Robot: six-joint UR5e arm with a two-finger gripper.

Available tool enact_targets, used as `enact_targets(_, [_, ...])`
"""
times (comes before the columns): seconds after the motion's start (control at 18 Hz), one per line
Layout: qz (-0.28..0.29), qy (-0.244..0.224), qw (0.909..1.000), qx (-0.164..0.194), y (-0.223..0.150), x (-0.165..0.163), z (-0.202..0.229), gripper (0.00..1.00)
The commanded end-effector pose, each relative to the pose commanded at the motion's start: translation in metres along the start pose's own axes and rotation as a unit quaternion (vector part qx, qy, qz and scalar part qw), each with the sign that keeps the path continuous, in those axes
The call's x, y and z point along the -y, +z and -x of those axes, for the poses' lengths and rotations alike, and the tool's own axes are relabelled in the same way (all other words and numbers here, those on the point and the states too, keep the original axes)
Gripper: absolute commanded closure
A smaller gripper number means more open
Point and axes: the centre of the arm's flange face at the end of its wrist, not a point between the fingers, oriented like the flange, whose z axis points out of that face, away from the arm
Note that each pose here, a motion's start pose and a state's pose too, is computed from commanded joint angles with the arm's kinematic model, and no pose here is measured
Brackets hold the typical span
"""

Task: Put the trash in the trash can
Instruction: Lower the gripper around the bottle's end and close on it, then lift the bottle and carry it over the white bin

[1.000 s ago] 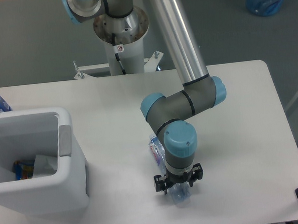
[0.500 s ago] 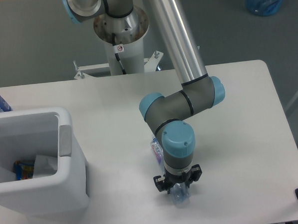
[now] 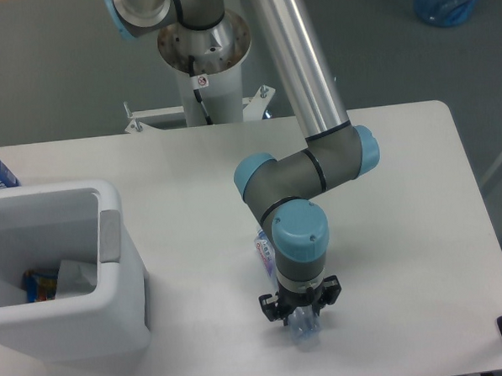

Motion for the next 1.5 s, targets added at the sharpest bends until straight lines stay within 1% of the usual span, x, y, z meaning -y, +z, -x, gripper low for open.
enact_targets(0.11, [-0.004,0.001,1.0000,0.001,-0.005,0.001,0.000,0.41])
enact_targets(0.22, [-0.005,0.002,1.0000,0.000,-0.006,0.001,-0.001,0.41])
enact_targets(0.39, [-0.018,0.001,0.9998,0.003,-0.022,0.004,-0.001,0.41])
enact_targets(0.5, [-0.058,-0.004,0.9983,0.004,-0.057,0.015,0.000,0.41])
enact_targets(0.67, [-0.113,-0.017,0.9933,-0.018,-0.103,0.030,-0.003,0.41])
enact_targets(0.83, [-0.159,-0.021,0.9867,-0.024,-0.150,0.035,-0.006,0.41])
enact_targets(0.94, [-0.206,-0.023,0.9780,-0.023,-0.196,0.034,-0.010,0.41])
enact_targets(1.06, [-0.253,-0.025,0.9660,-0.048,-0.241,0.033,-0.016,0.41])
enact_targets(1.11, [-0.268,-0.021,0.9615,-0.055,-0.262,0.031,-0.019,0.41])
enact_targets(1.22, [-0.294,-0.014,0.9537,-0.063,-0.296,0.027,-0.024,0.41])
enact_targets(1.28, [-0.306,-0.008,0.9493,-0.073,-0.311,0.024,-0.028,0.41])
enact_targets(1.39, [-0.330,0.004,0.9394,-0.091,-0.342,0.017,-0.035,0.41])
enact_targets(1.44, [-0.345,0.016,0.9333,-0.099,-0.362,0.013,-0.047,0.41])
enact_targets(1.5, [-0.349,0.022,0.9313,-0.101,-0.370,0.010,-0.055,0.41])
